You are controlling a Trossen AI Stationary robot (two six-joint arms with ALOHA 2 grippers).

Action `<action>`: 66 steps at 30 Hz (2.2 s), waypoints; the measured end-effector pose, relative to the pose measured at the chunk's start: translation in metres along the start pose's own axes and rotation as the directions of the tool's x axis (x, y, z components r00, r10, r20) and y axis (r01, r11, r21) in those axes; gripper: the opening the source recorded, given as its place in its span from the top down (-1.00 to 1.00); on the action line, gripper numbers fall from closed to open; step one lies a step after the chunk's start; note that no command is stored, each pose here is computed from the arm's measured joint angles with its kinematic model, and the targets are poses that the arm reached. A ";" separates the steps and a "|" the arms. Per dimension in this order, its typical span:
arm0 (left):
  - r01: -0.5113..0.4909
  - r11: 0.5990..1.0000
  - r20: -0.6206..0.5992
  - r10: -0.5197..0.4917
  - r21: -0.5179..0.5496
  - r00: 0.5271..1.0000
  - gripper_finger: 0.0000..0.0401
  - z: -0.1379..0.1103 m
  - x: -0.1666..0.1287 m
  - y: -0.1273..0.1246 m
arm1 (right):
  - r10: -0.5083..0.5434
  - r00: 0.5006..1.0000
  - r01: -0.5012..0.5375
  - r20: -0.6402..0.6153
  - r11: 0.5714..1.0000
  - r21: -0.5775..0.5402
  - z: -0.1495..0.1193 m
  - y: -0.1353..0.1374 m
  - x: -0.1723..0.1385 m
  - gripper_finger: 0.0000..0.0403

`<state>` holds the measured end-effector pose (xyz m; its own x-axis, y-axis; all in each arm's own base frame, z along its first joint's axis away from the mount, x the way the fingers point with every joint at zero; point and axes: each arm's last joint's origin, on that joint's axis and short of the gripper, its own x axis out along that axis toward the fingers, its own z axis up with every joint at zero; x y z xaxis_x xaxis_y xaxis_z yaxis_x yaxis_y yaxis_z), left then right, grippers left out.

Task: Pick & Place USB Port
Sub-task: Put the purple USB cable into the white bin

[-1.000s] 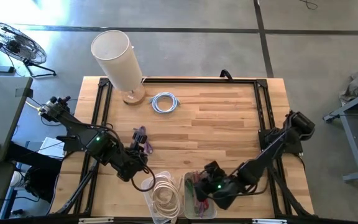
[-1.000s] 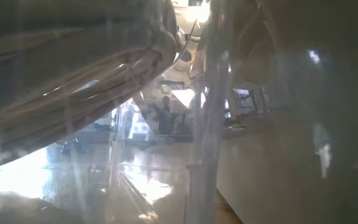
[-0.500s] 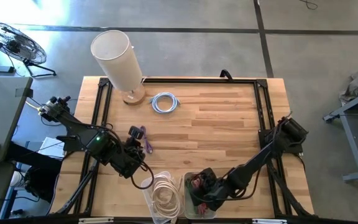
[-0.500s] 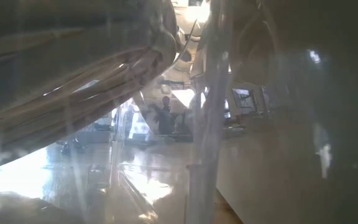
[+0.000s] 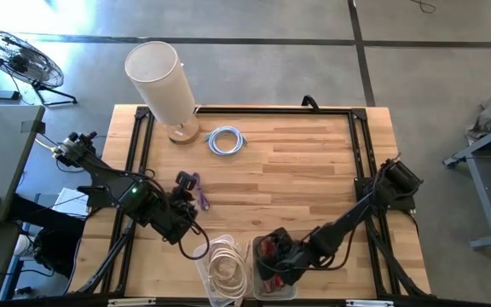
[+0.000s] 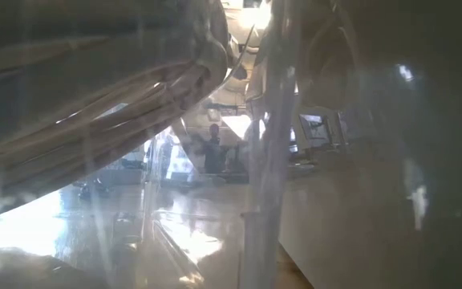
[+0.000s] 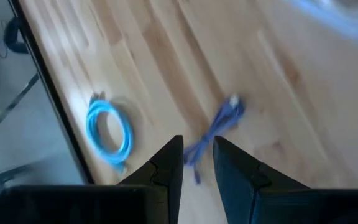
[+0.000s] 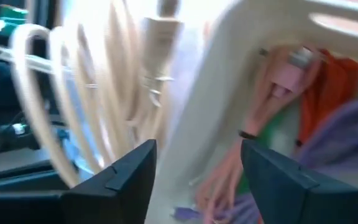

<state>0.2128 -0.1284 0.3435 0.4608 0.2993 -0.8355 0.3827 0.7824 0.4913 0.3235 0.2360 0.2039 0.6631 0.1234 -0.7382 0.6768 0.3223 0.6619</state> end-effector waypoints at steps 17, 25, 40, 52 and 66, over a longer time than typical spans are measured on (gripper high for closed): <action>0.138 0.928 -0.204 -0.069 0.345 0.977 0.58 -0.020 0.004 0.008 | 0.239 0.971 -0.218 0.025 0.921 -0.324 0.037 0.036 -0.044 -0.15; 0.270 0.932 -0.212 -0.221 0.243 0.952 0.58 -0.022 0.022 0.037 | 0.369 0.914 -0.221 0.169 0.801 -0.556 0.064 0.051 -0.106 -0.15; 0.318 0.921 -0.197 -0.277 0.225 0.941 0.58 -0.029 0.055 0.075 | 0.322 0.912 -0.031 0.253 0.670 -0.742 0.093 0.041 -0.151 -0.15; 0.422 0.830 -0.341 -0.302 0.366 0.890 0.59 -0.050 0.103 0.061 | 0.237 0.934 0.054 0.266 0.645 -0.762 0.095 0.032 -0.148 -0.15; 0.503 0.814 -0.109 -0.494 0.290 0.862 0.59 -0.065 0.154 0.053 | 0.221 0.924 0.089 0.312 0.670 -0.737 0.110 0.029 -0.158 -0.15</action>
<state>0.2526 -0.0051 0.2248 0.1209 -0.0691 -0.9903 0.7759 0.6288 0.0509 0.2732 0.1226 0.3539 0.8620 -0.1076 -0.4954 0.2768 0.9186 0.2820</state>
